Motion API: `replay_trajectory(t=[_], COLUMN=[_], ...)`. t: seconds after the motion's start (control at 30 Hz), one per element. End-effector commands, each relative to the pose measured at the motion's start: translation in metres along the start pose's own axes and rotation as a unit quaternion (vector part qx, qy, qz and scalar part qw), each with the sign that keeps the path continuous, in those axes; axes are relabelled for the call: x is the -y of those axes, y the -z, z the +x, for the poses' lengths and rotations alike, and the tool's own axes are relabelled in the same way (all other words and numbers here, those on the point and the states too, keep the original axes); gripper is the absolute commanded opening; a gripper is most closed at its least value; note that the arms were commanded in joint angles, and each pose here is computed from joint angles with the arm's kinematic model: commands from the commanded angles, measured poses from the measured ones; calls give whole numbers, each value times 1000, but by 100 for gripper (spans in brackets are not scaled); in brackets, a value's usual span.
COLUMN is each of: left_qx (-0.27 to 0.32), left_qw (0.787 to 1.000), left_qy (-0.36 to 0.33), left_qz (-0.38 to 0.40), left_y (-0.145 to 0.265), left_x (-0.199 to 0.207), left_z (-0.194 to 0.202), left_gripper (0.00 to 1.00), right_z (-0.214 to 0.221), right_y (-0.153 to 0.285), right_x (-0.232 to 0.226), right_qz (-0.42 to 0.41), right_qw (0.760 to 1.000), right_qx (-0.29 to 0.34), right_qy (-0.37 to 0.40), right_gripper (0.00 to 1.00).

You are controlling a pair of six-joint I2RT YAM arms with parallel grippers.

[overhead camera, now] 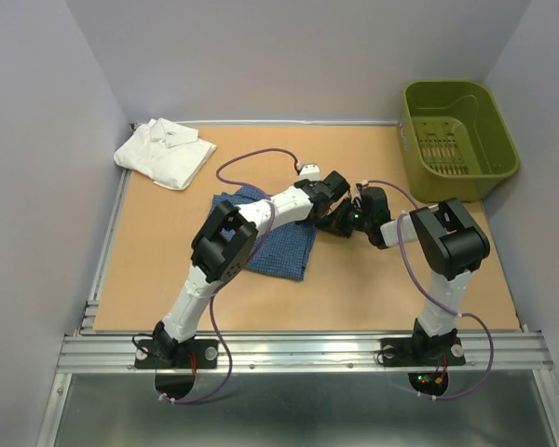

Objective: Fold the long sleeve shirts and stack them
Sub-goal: Fold the shirt

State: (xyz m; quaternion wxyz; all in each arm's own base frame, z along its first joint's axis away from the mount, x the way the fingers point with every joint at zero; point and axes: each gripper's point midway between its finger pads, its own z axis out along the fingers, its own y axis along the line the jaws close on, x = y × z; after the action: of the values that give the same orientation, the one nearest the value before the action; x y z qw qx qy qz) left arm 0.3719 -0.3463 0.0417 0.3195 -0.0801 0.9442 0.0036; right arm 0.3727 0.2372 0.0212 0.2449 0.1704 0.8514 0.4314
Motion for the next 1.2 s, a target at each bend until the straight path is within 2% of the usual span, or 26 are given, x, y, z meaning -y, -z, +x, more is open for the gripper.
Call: replay_trajectory(t=[0.0,0.03,0.1,0.13,0.23,0.33,0.5,0.77,1.17], left_qx=[11,10,7,7,11,20,41,64,63], left_qw=[1000,1000,1000,1000,1000,999,996,992,986], left_qy=[2,1,-1,-5,-10,-27,-69,-98,-142], left_qz=[-3,-3,-3,-3,2,15,33,42,63], left_y=[8,8,7,7,11,21,36,53,64], left_x=[3,3,3,2,3,4,8,11,22], left_z=[-8,-7,-5,-5,-9,-14,-19,-28,-19], left_gripper=[43,36,28,20,8,1,0,0,0], right_z=[11,12,12,13,13,12,12,11,10], right_y=[-2,-2,-2,-3,-3,-3,-4,-5,-2], right_x=[14,14,14,15,15,16,16,16,15], right_qz=[31,30,30,31,30,32,33,33,37], right_qw=[999,999,999,999,999,999,999,999,999], right_qx=[-8,-9,-10,-11,-10,-9,-8,-8,-3], right_qy=[14,15,15,14,15,14,11,11,14], right_gripper=[1,1,0,1,1,0,0,1,1])
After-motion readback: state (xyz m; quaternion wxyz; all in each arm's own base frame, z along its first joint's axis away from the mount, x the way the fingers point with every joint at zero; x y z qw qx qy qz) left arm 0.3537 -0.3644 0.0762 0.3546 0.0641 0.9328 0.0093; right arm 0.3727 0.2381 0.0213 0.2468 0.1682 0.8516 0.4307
